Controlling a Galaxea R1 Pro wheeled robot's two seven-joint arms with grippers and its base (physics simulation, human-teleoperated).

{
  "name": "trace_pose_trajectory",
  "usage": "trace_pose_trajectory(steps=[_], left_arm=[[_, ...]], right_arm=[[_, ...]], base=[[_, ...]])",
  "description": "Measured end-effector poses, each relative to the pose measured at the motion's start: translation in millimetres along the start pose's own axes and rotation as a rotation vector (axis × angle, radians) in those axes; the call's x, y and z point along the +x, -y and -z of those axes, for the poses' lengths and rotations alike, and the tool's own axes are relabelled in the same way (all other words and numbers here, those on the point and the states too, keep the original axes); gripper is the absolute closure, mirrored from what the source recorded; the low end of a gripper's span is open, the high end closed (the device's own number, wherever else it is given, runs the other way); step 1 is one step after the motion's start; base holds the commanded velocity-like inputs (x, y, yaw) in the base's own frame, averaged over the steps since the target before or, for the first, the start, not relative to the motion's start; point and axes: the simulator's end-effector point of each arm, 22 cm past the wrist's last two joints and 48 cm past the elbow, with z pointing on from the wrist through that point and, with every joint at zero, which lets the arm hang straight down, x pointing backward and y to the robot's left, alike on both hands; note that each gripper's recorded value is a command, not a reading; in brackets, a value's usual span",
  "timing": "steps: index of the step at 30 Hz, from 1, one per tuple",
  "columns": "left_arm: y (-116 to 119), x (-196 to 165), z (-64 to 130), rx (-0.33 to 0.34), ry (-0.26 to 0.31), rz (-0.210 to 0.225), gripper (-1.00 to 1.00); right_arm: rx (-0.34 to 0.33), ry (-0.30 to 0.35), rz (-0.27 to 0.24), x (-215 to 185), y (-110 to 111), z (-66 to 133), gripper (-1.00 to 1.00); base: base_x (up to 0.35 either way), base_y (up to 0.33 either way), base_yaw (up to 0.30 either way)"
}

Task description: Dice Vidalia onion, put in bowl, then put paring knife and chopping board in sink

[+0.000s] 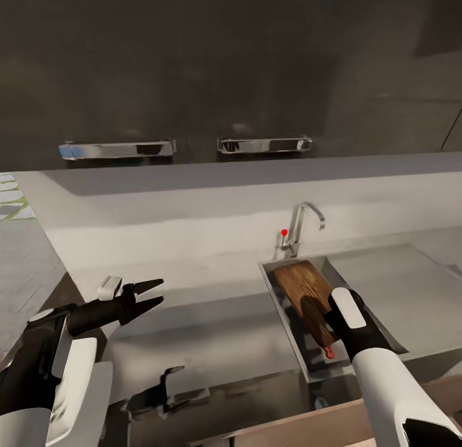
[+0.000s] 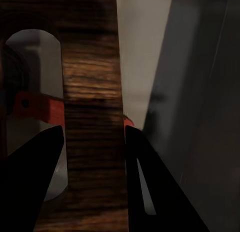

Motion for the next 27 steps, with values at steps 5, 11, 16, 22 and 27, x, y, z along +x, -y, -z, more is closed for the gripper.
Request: trace_pose_trajectory(steps=[5, 11, 16, 22, 27], left_arm=[[-0.8, 1.1, 0.0, -0.001, -0.001, 0.002, -1.00], [-1.3, 1.4, -0.1, -0.001, -0.001, 0.003, -1.00], [-2.0, 2.1, -0.1, -0.001, -0.002, 0.005, -1.00], [-4.7, 5.5, -0.2, -0.003, -0.004, 0.012, -1.00], [-7.2, 8.6, -0.3, -0.005, -0.007, 0.020, -1.00]], right_arm=[[0.002, -0.002, 0.000, 0.7, 0.4, -1.3, 1.00], [0.003, -0.002, 0.000, 0.8, 0.3, -1.7, 1.00], [0.005, -0.002, 0.001, 1.2, 0.5, -2.7, 1.00], [0.012, -0.006, 0.004, 3.1, 1.4, -6.6, 1.00], [0.018, -0.008, 0.007, 4.9, 2.3, -10.3, 1.00]], base=[[0.207, 0.000, 0.000], [0.044, 0.000, 0.000], [0.006, 0.000, 0.000], [0.001, 0.000, 0.000], [0.000, 0.000, 0.000]])
